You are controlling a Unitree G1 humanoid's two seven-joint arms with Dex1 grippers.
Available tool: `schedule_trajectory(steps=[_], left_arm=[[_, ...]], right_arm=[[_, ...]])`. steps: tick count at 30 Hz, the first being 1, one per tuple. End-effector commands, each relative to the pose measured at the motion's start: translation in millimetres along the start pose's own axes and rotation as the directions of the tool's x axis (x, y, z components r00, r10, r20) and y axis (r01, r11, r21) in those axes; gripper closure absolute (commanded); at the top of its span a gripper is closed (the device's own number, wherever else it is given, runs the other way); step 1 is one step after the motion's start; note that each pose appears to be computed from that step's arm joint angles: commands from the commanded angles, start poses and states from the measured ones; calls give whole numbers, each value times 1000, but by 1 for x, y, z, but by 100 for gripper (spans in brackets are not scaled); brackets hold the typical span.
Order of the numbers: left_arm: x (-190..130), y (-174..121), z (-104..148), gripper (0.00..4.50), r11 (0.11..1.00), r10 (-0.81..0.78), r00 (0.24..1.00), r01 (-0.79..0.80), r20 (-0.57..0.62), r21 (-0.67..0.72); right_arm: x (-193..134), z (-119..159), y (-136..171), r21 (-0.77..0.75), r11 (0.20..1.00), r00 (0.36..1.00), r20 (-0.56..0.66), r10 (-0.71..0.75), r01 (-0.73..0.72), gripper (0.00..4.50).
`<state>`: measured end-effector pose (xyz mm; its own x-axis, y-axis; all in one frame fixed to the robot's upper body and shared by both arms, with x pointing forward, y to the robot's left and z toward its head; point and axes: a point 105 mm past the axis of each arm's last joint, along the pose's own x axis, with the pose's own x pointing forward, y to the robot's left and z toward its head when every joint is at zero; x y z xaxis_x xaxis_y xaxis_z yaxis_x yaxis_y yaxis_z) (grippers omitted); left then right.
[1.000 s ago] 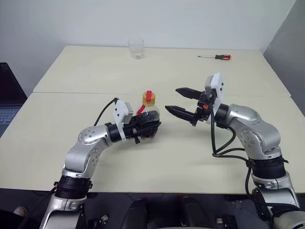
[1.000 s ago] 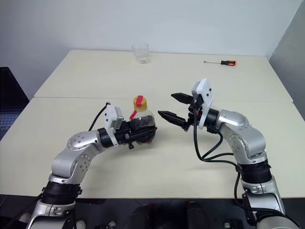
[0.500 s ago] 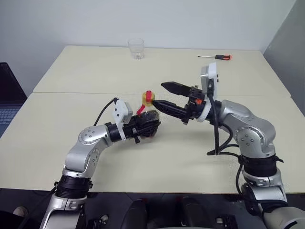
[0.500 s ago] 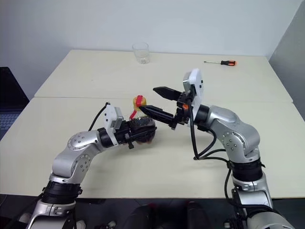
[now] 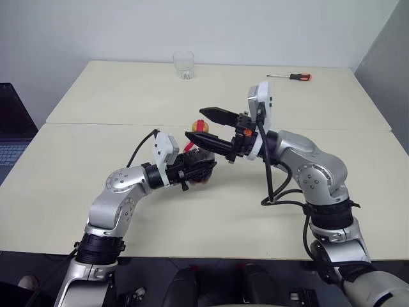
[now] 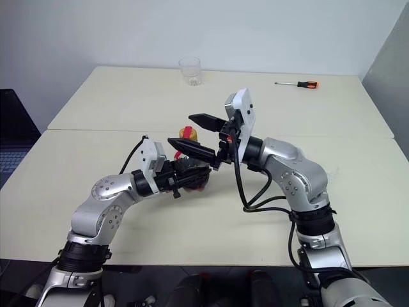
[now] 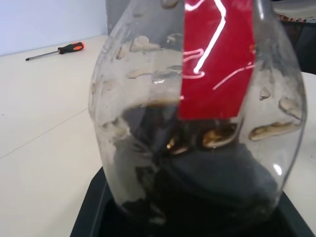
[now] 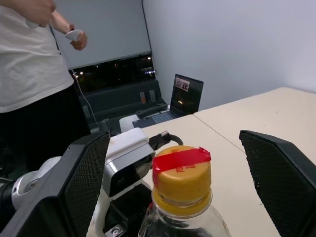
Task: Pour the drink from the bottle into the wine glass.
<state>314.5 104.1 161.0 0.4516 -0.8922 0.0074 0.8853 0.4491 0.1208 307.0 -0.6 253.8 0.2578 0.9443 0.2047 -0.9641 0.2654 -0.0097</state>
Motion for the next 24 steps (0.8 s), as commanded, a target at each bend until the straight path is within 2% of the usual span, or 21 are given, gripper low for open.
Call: schedule_trajectory(steps=[1, 24], left_arm=[[1, -2, 17, 255, 998, -16, 999, 13, 51, 59], [1, 0, 19, 255, 998, -11, 998, 7, 60, 64]], right_arm=[[5, 14, 4, -58, 998, 999, 39, 25, -23, 2], [-5, 7, -14, -125, 991, 999, 9, -45, 46, 2]])
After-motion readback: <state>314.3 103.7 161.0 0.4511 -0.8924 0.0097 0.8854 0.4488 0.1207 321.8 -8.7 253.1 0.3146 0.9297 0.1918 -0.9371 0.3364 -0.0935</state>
